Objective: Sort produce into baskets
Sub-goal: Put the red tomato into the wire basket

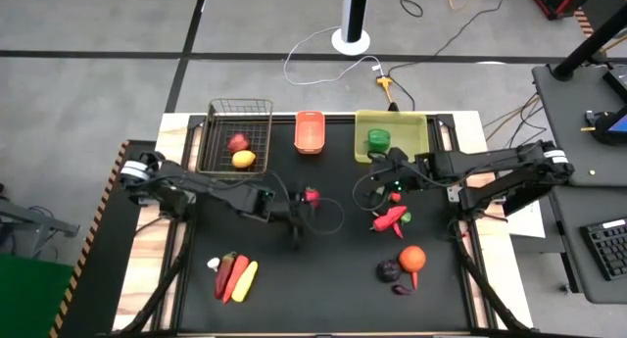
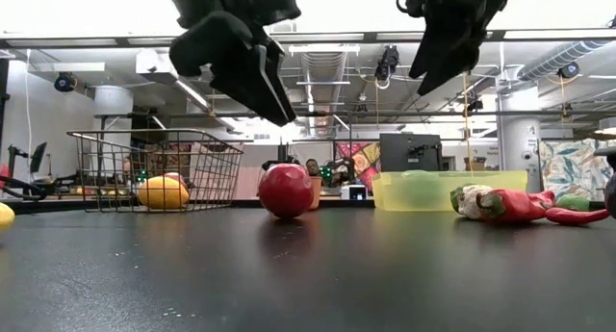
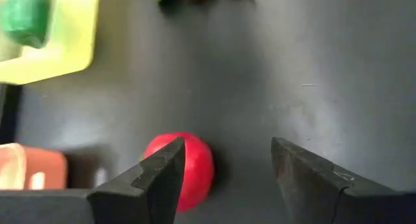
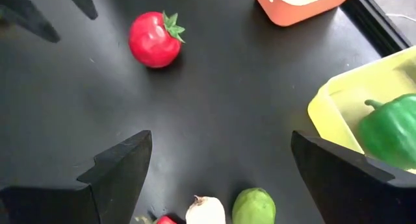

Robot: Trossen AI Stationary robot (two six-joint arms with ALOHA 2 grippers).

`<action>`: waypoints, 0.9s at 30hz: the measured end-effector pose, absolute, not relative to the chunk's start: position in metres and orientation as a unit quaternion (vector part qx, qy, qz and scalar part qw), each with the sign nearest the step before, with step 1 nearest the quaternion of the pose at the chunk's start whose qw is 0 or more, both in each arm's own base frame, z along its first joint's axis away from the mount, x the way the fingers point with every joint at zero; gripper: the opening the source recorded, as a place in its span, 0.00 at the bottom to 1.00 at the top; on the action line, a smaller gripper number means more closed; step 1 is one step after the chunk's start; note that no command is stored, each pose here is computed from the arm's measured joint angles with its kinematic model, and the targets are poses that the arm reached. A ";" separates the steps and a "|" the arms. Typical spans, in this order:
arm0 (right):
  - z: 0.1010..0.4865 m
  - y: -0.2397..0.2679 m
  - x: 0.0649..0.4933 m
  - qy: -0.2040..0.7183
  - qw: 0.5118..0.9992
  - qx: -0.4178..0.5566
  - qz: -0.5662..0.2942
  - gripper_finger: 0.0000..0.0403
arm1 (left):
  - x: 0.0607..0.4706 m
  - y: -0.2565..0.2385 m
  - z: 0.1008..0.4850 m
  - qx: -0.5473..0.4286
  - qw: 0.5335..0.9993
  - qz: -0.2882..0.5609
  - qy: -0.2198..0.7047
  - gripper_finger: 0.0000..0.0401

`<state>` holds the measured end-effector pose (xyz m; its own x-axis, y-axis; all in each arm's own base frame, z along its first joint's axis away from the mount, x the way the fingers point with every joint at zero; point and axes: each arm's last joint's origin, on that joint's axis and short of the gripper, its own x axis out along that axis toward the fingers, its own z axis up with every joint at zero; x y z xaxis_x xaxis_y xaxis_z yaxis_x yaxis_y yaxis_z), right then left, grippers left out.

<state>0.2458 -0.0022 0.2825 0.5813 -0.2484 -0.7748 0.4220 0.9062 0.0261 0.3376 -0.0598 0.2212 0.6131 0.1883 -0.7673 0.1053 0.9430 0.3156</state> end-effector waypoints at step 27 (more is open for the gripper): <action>0.276 -0.002 0.247 0.408 0.887 0.107 -0.189 0.89 | 0.338 0.001 0.211 0.127 0.900 0.009 0.417 0.52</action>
